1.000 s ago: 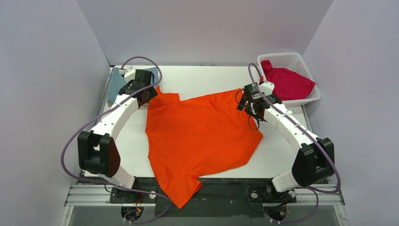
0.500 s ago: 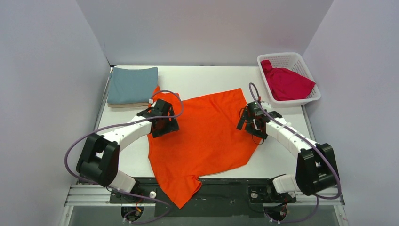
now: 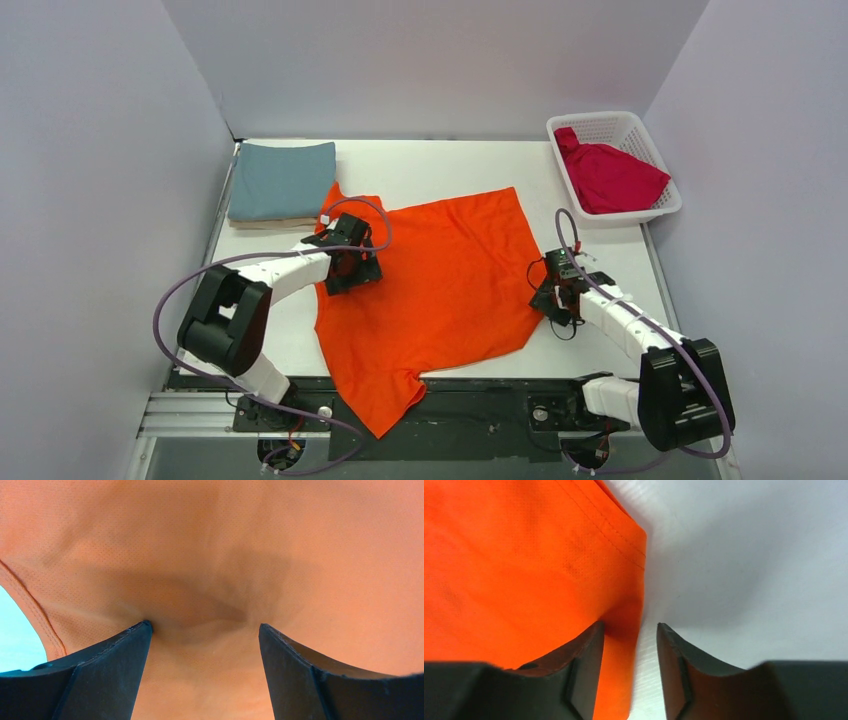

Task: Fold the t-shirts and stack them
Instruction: Flatten out the tshirt

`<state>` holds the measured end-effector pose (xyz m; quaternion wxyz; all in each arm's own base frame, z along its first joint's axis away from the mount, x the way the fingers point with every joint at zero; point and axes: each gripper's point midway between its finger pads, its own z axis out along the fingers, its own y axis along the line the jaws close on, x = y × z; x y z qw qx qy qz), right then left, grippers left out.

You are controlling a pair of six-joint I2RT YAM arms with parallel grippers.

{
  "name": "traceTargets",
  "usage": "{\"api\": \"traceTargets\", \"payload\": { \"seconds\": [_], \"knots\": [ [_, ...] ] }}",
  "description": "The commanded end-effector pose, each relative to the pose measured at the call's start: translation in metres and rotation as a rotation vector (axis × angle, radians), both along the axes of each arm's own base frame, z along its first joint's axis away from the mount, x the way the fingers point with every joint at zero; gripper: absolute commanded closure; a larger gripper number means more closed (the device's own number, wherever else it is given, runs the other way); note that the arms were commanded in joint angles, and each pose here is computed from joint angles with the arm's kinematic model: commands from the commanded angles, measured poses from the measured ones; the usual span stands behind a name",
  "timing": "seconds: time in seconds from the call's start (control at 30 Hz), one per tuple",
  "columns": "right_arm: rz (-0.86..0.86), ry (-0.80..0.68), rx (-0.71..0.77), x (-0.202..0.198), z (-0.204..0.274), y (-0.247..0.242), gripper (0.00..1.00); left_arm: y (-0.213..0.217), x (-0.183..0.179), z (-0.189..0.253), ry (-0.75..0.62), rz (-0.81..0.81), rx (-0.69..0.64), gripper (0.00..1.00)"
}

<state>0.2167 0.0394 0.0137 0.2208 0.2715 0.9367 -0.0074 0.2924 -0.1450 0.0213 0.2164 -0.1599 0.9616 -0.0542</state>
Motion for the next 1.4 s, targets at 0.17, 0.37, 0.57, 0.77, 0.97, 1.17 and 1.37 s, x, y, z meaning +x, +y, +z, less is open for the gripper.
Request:
{"api": "traceTargets", "payload": {
  "seconds": [0.17, 0.37, 0.57, 0.77, 0.97, 1.17, 1.37],
  "knots": [
    [-0.054, 0.018, 0.009, -0.002, 0.015, 0.006, 1.0, -0.001, 0.032, 0.0, -0.049, 0.012, 0.017, 0.11],
    [0.065, 0.101, -0.204, -0.01, 0.071, 0.016, 1.0, -0.002, 0.029, 0.009, -0.07, 0.005, -0.004, 0.11],
    [0.161, 0.085, -0.242, 0.042, 0.078, 0.074, 0.92, 0.006, 0.017, 0.023, -0.073, 0.019, 0.0, 0.11],
    [0.285, 0.023, -0.199, 0.122, 0.077, 0.173, 0.89, 0.006, -0.007, 0.032, -0.062, 0.034, -0.058, 0.11],
    [0.367, -0.031, -0.181, 0.125, 0.096, 0.184, 0.48, 0.014, -0.02, 0.042, -0.097, 0.046, -0.065, 0.1],
    [0.245, -0.049, -0.158, 0.072, 0.084, 0.104, 0.41, 0.016, -0.026, 0.036, -0.093, 0.04, -0.066, 0.1],
    [0.161, -0.013, 0.017, 0.026, 0.036, 0.065, 0.42, 0.016, -0.029, 0.022, -0.064, 0.041, -0.055, 0.1]
  ]
}}
